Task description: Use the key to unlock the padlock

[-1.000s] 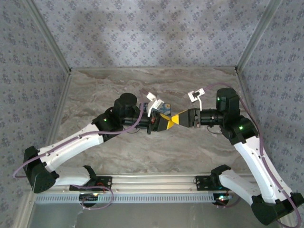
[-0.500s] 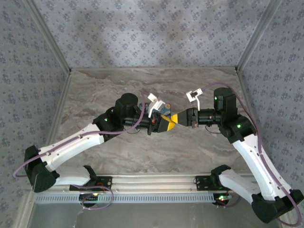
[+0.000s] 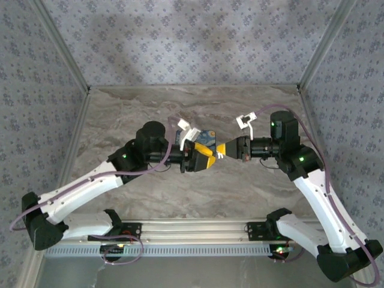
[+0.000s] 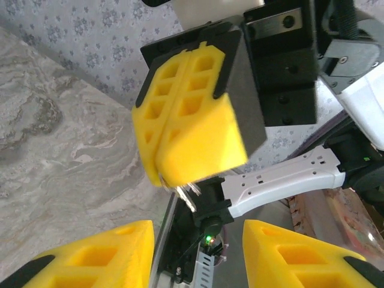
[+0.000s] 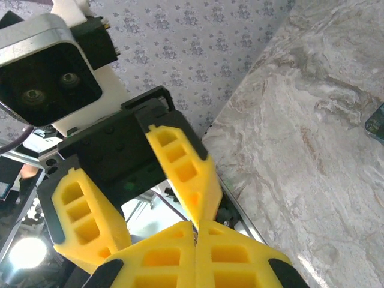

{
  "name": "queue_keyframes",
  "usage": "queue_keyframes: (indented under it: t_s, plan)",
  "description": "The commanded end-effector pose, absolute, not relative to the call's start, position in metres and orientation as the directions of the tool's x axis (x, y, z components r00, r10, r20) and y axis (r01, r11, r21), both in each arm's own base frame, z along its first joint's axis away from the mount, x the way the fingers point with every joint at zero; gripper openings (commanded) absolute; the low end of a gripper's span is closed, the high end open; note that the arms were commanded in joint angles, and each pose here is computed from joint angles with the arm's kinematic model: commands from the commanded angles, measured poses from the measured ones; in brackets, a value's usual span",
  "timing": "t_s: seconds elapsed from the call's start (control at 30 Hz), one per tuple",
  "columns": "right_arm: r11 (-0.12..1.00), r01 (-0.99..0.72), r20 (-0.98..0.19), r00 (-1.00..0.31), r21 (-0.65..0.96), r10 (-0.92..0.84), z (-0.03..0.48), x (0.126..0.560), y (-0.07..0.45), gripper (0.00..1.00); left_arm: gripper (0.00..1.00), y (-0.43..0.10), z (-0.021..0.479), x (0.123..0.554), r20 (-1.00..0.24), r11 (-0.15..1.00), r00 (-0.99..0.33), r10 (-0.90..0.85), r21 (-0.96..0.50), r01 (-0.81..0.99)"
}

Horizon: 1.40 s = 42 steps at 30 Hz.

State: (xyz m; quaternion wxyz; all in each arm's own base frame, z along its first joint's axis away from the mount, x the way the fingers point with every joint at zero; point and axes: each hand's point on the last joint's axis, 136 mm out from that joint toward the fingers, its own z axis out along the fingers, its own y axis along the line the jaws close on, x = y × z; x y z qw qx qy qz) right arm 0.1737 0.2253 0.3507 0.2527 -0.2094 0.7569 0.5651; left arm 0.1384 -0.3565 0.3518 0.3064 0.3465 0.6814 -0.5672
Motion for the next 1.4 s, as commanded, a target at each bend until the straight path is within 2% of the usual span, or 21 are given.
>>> queue_keyframes:
  t_s: [0.0,0.17,0.47,0.77,0.97,1.1,1.27,1.33,1.37]
  plan:
    - [0.246,-0.624,-0.641,-0.767,0.741,-0.015,0.360,0.170,0.224,0.00,0.40,-0.352,0.368,0.140,-0.836,0.097,-0.545,0.069,-0.538,0.837]
    - [0.232,-0.631,-0.648,-0.761,0.740,-0.001,0.364,0.168,0.224,0.00,0.41,-0.360,0.369,0.139,-0.827,0.060,-0.556,0.082,-0.553,0.831]
    - [0.231,-0.640,-0.661,-0.750,0.733,0.023,0.371,0.168,0.223,0.00,0.37,-0.376,0.367,0.138,-0.813,0.009,-0.575,0.087,-0.577,0.817]
    - [0.239,-0.644,-0.669,-0.742,0.727,0.036,0.373,0.167,0.221,0.00,0.26,-0.389,0.363,0.139,-0.805,-0.004,-0.584,0.100,-0.588,0.809]
    - [0.240,-0.648,-0.674,-0.738,0.723,0.035,0.373,0.164,0.219,0.00,0.02,-0.389,0.361,0.141,-0.807,0.007,-0.582,0.101,-0.585,0.811]
    - [0.239,-0.652,-0.677,-0.735,0.719,0.033,0.372,0.162,0.218,0.00,0.00,-0.384,0.359,0.142,-0.812,0.040,-0.573,0.106,-0.573,0.819]
    - [0.259,-0.641,-0.669,-0.743,0.722,0.025,0.363,0.162,0.214,0.14,0.00,-0.378,0.354,0.144,-0.810,0.101,-0.570,0.138,-0.561,0.821]
    - [0.282,-0.627,-0.660,-0.750,0.726,0.030,0.356,0.164,0.209,0.35,0.00,-0.377,0.349,0.146,-0.799,0.133,-0.576,0.172,-0.561,0.817]
    - [0.293,-0.623,-0.659,-0.751,0.725,0.034,0.354,0.166,0.207,0.42,0.00,-0.377,0.345,0.147,-0.790,0.155,-0.581,0.196,-0.560,0.814]
